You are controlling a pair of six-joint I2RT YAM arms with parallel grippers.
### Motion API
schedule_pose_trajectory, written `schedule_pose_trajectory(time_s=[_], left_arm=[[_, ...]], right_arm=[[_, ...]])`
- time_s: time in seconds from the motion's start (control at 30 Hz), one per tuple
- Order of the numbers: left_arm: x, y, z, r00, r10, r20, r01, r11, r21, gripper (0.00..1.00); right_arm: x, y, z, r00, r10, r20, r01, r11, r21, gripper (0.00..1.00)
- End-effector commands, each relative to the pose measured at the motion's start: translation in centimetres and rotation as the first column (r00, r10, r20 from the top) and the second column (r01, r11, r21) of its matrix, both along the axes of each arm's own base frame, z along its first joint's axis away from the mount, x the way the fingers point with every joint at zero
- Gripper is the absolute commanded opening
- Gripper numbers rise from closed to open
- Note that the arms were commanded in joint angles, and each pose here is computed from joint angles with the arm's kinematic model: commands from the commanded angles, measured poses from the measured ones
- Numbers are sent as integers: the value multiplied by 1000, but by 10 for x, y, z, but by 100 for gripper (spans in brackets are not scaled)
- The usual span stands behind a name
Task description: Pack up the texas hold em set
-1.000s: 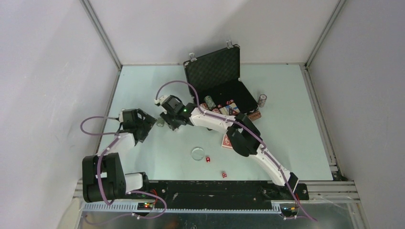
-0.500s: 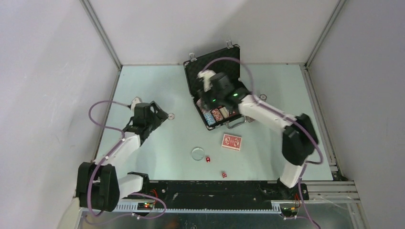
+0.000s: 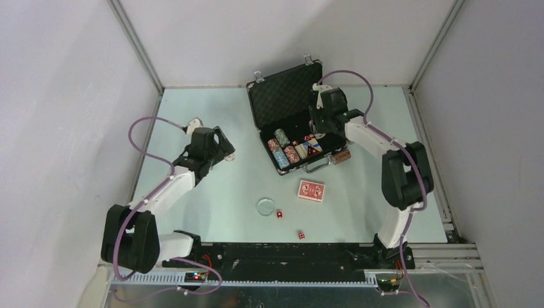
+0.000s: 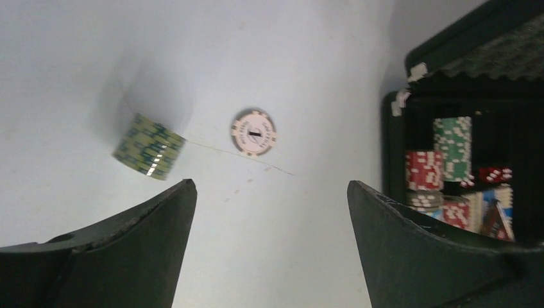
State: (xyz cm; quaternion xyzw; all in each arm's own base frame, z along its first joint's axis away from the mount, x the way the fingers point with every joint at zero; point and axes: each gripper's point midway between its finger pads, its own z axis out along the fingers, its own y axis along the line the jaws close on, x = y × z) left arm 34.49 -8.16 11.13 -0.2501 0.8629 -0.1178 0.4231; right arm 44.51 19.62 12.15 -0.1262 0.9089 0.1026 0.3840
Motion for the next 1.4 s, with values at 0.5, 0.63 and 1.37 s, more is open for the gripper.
schedule_pose_trajectory(time_s=[0.5, 0.63, 1.37], left_arm=[[24, 17, 9, 994, -111, -12, 111, 971, 211, 88], [29, 12, -3, 988, -138, -65, 149, 965, 217, 90], [43, -17, -60, 912, -222, -345, 303, 931, 202, 79]], right_arm=[[104, -14, -24, 995, -60, 82, 68, 992, -108, 53], [105, -12, -11, 990, -79, 115, 90, 991, -96, 86], [3, 71, 76, 974, 122, 192, -157, 971, 181, 69]])
